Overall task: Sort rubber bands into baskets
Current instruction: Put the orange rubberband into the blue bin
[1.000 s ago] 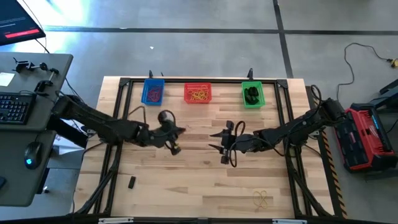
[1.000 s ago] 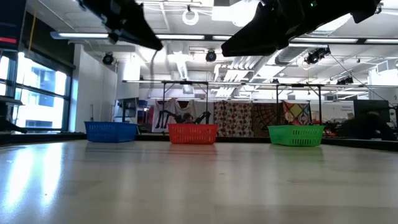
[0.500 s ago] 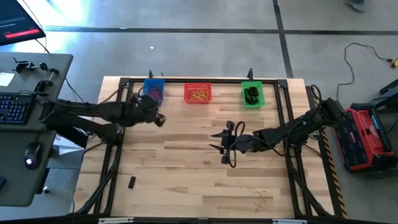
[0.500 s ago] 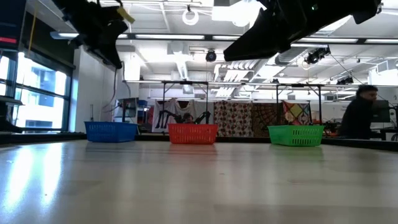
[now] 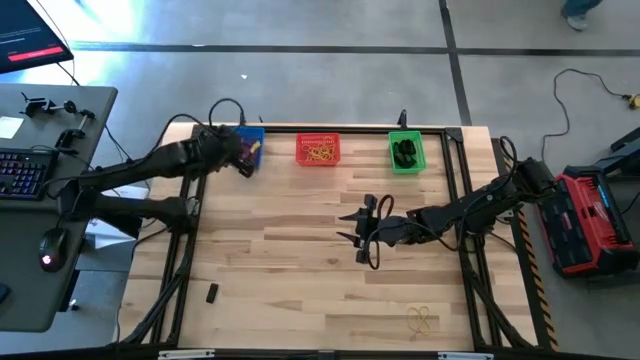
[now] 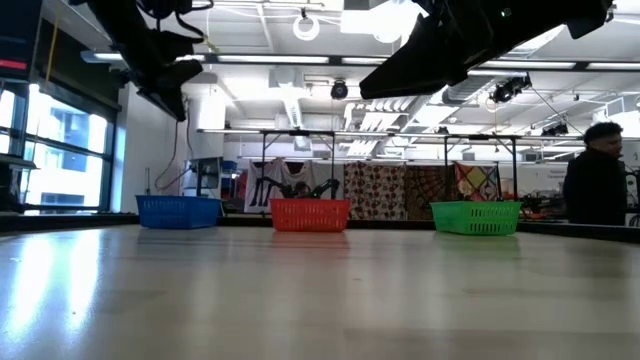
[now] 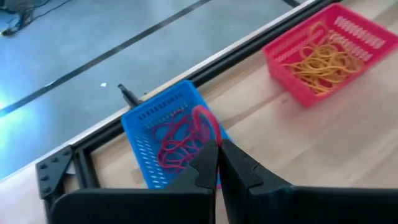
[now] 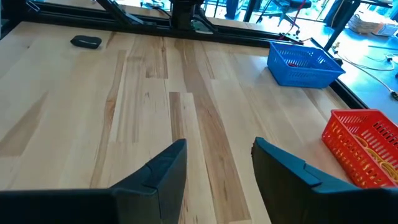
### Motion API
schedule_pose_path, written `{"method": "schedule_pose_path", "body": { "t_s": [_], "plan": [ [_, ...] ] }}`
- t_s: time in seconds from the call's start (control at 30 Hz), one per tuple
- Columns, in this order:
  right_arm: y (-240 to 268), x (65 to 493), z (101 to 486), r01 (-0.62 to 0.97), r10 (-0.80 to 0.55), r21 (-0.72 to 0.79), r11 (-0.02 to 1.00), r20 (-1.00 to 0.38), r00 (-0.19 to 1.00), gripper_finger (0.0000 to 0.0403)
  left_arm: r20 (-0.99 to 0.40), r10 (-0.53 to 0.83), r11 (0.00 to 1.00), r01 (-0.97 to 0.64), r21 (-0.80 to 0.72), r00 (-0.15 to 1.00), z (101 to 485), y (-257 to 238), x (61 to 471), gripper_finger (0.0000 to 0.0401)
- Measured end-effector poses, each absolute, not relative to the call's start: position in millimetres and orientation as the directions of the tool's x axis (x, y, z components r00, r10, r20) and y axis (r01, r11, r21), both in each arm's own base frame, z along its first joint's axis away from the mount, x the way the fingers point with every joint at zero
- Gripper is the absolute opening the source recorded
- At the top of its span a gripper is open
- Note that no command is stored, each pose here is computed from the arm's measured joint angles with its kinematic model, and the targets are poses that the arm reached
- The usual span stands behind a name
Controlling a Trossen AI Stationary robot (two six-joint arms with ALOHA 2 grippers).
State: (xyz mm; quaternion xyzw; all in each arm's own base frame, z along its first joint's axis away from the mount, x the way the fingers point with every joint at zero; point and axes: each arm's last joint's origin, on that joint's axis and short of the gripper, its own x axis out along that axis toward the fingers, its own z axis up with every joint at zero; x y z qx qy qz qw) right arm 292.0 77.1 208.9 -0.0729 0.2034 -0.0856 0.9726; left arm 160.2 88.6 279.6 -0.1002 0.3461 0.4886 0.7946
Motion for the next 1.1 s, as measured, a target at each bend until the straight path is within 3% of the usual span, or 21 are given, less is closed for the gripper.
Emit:
{"method": "schedule_pose_path", "body": {
  "t_s": [0.5, 0.73, 0.87, 1.1],
  "plan": [
    [77, 292, 209, 0.136, -0.195, -0.176, 0.975, -0.383, 0.903, 0.0171, -0.722, 0.665, 0.435, -0.885, 0.169, 0.189, 266, 127, 133, 0.0000],
    [77, 292, 209, 0.136, -0.195, -0.176, 0.975, -0.383, 0.903, 0.0171, -0.737, 0.630, 0.477, -0.871, 0.120, 0.244, 239, 144, 136, 0.0000],
    [77, 292, 209, 0.136, -0.195, -0.176, 0.975, -0.383, 0.903, 0.0171, -0.720, 0.631, 0.496, -0.864, 0.087, 0.289, 241, 157, 142, 0.0000],
    [77, 292, 209, 0.136, -0.195, -0.176, 0.975, -0.383, 0.903, 0.0171, -0.705, 0.657, 0.479, -0.870, 0.117, 0.267, 251, 171, 148, 0.0000]
  ]
}}
